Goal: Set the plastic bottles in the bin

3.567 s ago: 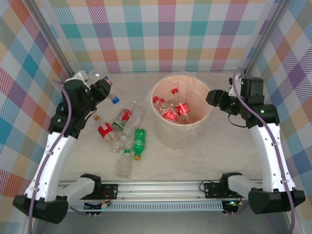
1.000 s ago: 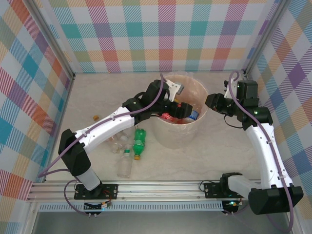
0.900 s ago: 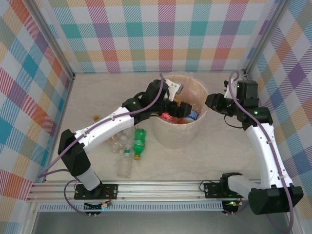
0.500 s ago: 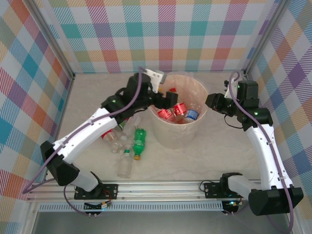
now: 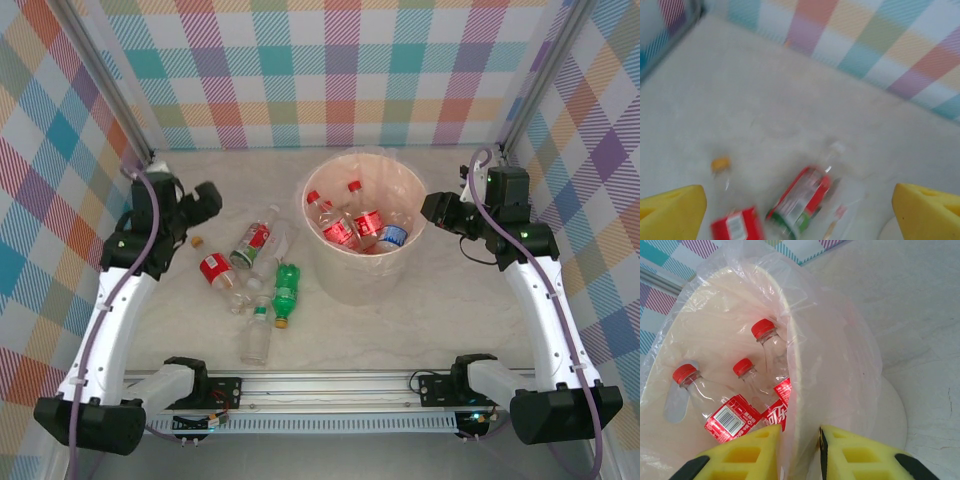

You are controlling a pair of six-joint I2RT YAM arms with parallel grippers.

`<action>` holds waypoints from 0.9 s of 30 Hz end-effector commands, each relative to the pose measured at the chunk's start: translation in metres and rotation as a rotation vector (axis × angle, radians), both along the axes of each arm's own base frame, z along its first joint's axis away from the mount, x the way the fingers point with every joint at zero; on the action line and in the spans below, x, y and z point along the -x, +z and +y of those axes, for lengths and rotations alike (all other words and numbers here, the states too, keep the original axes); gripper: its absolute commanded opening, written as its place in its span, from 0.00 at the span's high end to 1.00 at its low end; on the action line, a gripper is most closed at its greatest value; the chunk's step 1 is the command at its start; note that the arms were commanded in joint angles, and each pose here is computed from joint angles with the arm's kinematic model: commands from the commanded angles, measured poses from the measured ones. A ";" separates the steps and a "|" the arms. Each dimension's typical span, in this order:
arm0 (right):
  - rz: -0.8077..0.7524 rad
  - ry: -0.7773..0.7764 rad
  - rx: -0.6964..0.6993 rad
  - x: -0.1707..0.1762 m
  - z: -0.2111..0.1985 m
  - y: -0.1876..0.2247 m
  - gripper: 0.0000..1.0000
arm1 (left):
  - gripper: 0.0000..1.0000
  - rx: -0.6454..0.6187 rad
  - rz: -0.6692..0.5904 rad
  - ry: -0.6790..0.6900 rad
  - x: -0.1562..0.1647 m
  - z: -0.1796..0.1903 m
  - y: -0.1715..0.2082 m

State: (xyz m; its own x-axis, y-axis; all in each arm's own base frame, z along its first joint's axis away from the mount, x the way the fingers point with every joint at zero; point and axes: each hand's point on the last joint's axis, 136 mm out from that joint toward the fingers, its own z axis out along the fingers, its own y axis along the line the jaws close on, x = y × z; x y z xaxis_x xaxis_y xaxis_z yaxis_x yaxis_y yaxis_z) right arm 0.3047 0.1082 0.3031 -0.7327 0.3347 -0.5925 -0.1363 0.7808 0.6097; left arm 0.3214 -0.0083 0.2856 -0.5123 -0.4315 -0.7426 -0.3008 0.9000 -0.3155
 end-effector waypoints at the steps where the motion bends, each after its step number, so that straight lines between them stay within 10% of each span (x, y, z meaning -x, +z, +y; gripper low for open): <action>1: -0.034 0.021 -0.008 0.002 0.004 0.006 0.73 | 0.05 0.190 0.168 0.092 0.018 0.010 -0.073; 5: -0.032 0.030 -0.020 0.002 0.007 0.003 0.72 | 0.14 0.377 0.194 0.127 0.013 0.019 -0.111; 27: -0.025 0.035 -0.026 0.010 0.008 0.000 0.72 | 0.14 0.382 0.356 0.197 0.018 0.025 -0.195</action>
State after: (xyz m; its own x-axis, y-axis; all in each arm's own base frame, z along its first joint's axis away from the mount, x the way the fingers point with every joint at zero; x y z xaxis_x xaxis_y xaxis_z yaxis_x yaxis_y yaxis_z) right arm 0.3043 0.1091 0.3031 -0.7116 0.3442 -0.6125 -0.1563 0.7724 0.6156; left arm 0.3054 0.0146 0.1039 -0.5923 -0.7371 -0.3253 -0.5792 0.6702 -0.4640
